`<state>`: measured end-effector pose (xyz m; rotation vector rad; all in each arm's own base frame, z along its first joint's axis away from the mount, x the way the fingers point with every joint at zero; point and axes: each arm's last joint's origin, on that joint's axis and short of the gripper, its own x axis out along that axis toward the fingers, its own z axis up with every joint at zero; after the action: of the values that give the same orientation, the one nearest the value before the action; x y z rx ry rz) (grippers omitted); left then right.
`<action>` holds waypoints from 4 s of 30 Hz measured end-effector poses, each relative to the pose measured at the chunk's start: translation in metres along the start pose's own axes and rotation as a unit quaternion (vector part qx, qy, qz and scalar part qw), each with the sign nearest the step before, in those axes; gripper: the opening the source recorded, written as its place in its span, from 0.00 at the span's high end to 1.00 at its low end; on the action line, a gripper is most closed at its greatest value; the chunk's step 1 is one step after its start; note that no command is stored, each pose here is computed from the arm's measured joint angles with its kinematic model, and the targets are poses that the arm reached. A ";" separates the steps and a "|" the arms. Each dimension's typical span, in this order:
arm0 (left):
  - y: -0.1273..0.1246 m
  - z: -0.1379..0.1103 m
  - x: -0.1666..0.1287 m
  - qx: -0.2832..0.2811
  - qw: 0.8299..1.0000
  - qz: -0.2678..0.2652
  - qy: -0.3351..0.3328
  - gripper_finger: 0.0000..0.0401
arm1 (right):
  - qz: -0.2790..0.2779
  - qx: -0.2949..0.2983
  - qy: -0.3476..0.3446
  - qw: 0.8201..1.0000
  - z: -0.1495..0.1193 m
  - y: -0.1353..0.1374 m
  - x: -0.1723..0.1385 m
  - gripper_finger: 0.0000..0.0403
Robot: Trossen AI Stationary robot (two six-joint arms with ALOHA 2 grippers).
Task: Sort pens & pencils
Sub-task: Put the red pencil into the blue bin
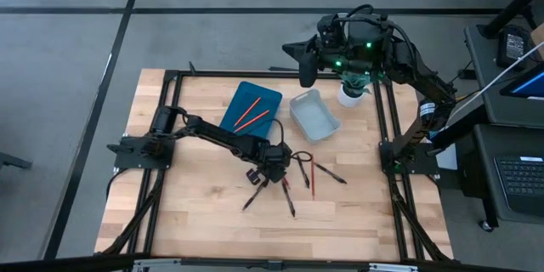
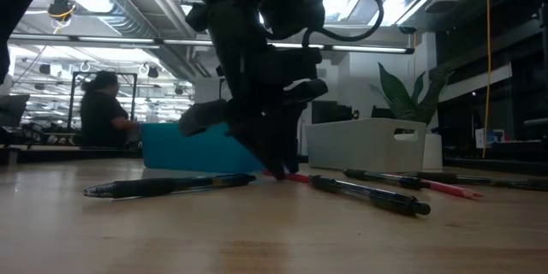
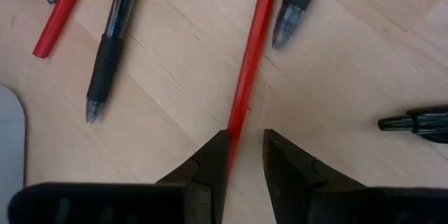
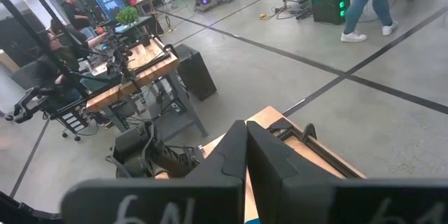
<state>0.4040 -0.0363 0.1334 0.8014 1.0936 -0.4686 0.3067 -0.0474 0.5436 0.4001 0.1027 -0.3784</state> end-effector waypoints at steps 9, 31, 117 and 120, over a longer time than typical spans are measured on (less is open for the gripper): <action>0.014 0.001 -0.003 -0.008 1.000 0.012 -0.001 0.80 | 0.000 -0.001 0.000 1.000 0.000 0.000 0.000 0.97; 0.010 -0.006 0.010 -0.012 1.000 -0.021 0.004 0.80 | 0.000 -0.001 -0.001 1.000 0.000 0.000 0.000 0.97; 0.041 0.035 -0.112 -0.120 0.990 0.058 0.051 0.97 | -0.013 0.001 -0.007 1.000 0.001 -0.001 0.000 0.97; 0.045 0.034 -0.118 -0.121 0.989 0.063 0.064 0.97 | -0.013 0.002 -0.007 1.000 0.001 -0.001 0.000 0.97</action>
<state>0.4073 -0.0393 0.2639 0.6868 1.1844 -0.1755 0.3065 -0.0485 0.5439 0.3999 0.0932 -0.4064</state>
